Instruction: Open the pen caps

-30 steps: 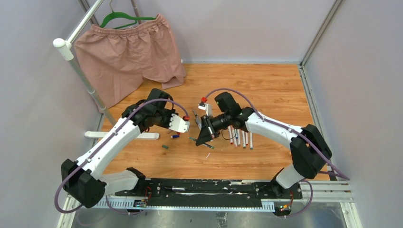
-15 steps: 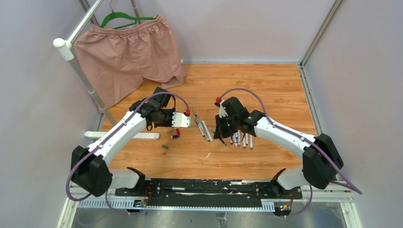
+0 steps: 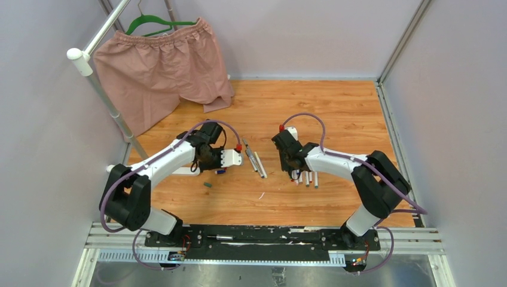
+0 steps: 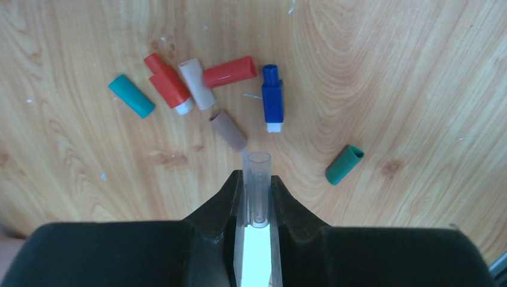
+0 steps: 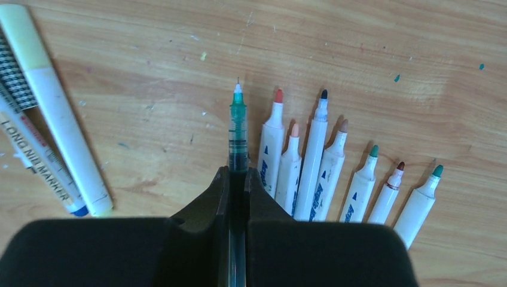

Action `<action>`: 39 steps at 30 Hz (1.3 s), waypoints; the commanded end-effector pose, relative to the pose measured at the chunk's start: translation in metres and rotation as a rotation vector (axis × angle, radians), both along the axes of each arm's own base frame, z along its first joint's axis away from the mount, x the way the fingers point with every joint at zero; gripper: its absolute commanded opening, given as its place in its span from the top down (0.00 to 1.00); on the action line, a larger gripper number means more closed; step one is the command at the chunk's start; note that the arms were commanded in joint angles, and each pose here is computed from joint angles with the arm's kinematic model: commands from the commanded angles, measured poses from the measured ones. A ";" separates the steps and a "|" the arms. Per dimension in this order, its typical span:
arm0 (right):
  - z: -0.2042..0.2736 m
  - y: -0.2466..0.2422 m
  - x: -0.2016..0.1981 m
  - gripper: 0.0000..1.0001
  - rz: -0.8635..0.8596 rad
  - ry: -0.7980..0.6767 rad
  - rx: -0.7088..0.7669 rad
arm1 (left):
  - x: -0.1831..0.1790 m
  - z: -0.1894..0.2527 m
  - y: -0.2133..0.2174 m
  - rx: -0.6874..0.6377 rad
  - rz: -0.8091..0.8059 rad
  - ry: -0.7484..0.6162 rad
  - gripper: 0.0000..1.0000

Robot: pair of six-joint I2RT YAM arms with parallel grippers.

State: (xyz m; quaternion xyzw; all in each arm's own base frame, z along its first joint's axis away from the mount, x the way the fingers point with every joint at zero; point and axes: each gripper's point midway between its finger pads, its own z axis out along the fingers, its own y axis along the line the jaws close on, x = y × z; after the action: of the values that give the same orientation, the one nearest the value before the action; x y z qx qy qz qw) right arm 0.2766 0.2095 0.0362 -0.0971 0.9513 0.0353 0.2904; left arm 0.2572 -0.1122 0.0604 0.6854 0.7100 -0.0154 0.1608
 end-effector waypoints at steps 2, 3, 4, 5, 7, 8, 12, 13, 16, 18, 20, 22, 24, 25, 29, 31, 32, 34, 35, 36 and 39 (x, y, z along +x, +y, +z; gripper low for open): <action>-0.014 -0.015 0.011 1.00 -0.084 -0.035 -0.057 | -0.017 -0.016 -0.002 -0.036 0.027 0.070 1.00; -0.015 -0.016 0.010 1.00 -0.084 -0.033 -0.061 | -0.020 -0.018 -0.001 -0.032 0.023 0.072 0.98; -0.016 -0.016 0.009 1.00 -0.083 -0.030 -0.063 | -0.022 -0.020 0.001 -0.026 0.019 0.077 0.95; -0.017 -0.017 0.008 0.98 -0.082 -0.029 -0.064 | -0.024 -0.022 0.002 -0.021 0.014 0.081 0.93; -0.016 -0.017 0.006 0.92 -0.075 -0.031 -0.059 | -0.027 -0.025 0.004 -0.015 0.010 0.088 0.89; -0.016 -0.018 0.006 0.90 -0.073 -0.032 -0.056 | -0.028 -0.025 0.004 -0.014 0.009 0.089 0.88; -0.009 -0.016 0.006 0.77 -0.057 -0.042 -0.041 | -0.027 -0.028 0.004 -0.006 0.009 0.102 0.83; -0.006 -0.015 0.006 0.75 -0.050 -0.047 -0.036 | -0.026 -0.029 0.004 -0.002 0.013 0.102 0.81; 0.005 -0.013 0.008 0.74 -0.049 -0.061 -0.025 | -0.018 -0.028 0.004 0.006 0.031 0.083 0.79; 0.013 -0.010 0.008 0.73 -0.044 -0.066 -0.025 | -0.016 -0.026 0.002 -0.003 0.036 0.075 0.75; 0.023 -0.006 0.010 0.72 -0.034 -0.081 -0.033 | -0.016 -0.024 -0.001 -0.019 0.044 0.077 0.69; 0.033 -0.001 0.011 0.72 -0.018 -0.101 -0.024 | -0.015 -0.022 -0.001 -0.023 0.055 0.077 0.65; 0.042 0.007 0.012 0.73 0.004 -0.116 -0.008 | -0.013 -0.019 -0.001 -0.024 0.059 0.066 0.60; 0.046 0.011 0.013 0.74 0.016 -0.122 -0.001 | -0.013 -0.017 -0.001 -0.028 0.060 0.059 0.53; 0.053 0.037 0.013 0.74 0.108 -0.104 0.045 | -0.005 -0.003 -0.002 -0.039 0.071 0.006 0.40; 0.053 0.052 0.013 0.74 0.160 -0.092 0.060 | 0.006 0.015 -0.001 -0.047 0.099 -0.036 0.36; 0.053 0.059 0.013 0.74 0.182 -0.089 0.069 | 0.013 0.026 0.000 -0.062 0.126 -0.062 0.33; 0.051 0.072 0.012 0.74 0.222 -0.079 0.089 | 0.029 0.048 0.005 -0.107 0.203 -0.116 0.18; 0.050 0.077 0.011 0.74 0.232 -0.079 0.093 | 0.037 0.060 0.010 -0.134 0.253 -0.140 0.13; 0.047 0.082 0.009 0.74 0.242 -0.075 0.091 | 0.044 0.070 0.015 -0.164 0.313 -0.158 0.07; 0.037 0.091 0.008 0.74 0.261 -0.058 0.090 | 0.056 0.083 0.039 -0.204 0.438 -0.179 0.00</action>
State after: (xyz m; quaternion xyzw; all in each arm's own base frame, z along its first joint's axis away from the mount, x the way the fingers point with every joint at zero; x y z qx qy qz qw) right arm 0.2944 0.2831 0.0875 -0.1728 0.9196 0.1035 0.3374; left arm 0.2998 -0.0970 0.1185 0.5728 0.7790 0.0050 0.2551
